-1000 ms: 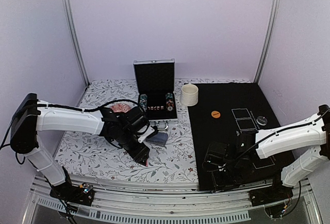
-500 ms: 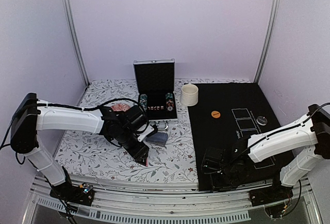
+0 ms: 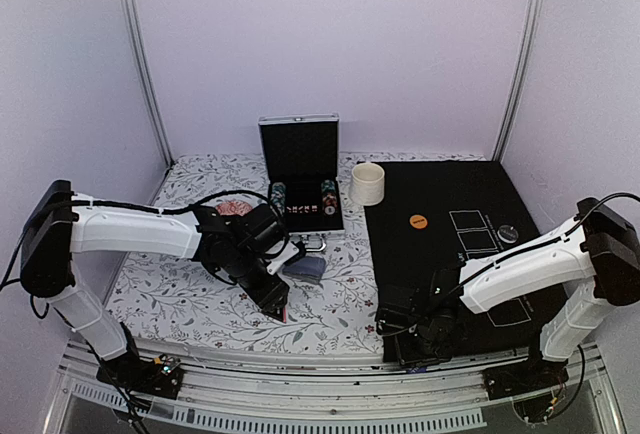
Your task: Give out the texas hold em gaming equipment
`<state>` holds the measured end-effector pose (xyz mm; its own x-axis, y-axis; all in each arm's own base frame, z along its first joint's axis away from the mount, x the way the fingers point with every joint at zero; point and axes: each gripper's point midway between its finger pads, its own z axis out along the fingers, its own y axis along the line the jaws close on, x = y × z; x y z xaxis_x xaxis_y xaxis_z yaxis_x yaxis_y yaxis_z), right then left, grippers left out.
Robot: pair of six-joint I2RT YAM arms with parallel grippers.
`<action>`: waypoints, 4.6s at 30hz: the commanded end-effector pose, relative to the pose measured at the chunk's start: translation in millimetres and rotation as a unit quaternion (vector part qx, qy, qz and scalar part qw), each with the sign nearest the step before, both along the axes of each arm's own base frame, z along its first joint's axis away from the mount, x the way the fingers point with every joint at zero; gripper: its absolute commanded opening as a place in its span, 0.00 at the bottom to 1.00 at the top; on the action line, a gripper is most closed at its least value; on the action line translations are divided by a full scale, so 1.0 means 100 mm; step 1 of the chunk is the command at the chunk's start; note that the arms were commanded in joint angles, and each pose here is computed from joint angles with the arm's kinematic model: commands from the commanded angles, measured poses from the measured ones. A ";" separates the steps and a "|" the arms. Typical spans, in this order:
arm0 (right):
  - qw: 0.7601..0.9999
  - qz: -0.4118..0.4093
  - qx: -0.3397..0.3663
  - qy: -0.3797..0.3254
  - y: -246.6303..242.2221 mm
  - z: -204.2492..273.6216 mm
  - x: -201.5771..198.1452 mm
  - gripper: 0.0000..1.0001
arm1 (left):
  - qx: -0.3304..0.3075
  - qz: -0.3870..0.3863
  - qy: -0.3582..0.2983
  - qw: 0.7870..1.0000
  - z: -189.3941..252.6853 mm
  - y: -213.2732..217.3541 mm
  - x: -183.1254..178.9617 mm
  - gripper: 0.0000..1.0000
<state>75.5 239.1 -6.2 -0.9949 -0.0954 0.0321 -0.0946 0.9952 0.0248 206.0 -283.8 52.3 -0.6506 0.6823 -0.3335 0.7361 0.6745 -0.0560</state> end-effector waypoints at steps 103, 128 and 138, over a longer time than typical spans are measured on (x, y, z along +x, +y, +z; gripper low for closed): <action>0.975 0.044 0.170 -0.133 0.00 1.13 1.42 0.28 | 0.015 0.024 0.033 0.999 -0.18 0.12 -0.10 0.83; 0.978 -0.034 0.060 -0.198 -1.16 1.30 2.18 0.29 | 0.022 0.021 0.051 0.998 -0.29 0.07 -0.13 0.83; 0.979 -0.028 0.071 -0.191 -1.13 1.25 2.14 0.29 | 0.012 -0.014 0.054 0.998 -0.27 -0.07 -0.22 0.85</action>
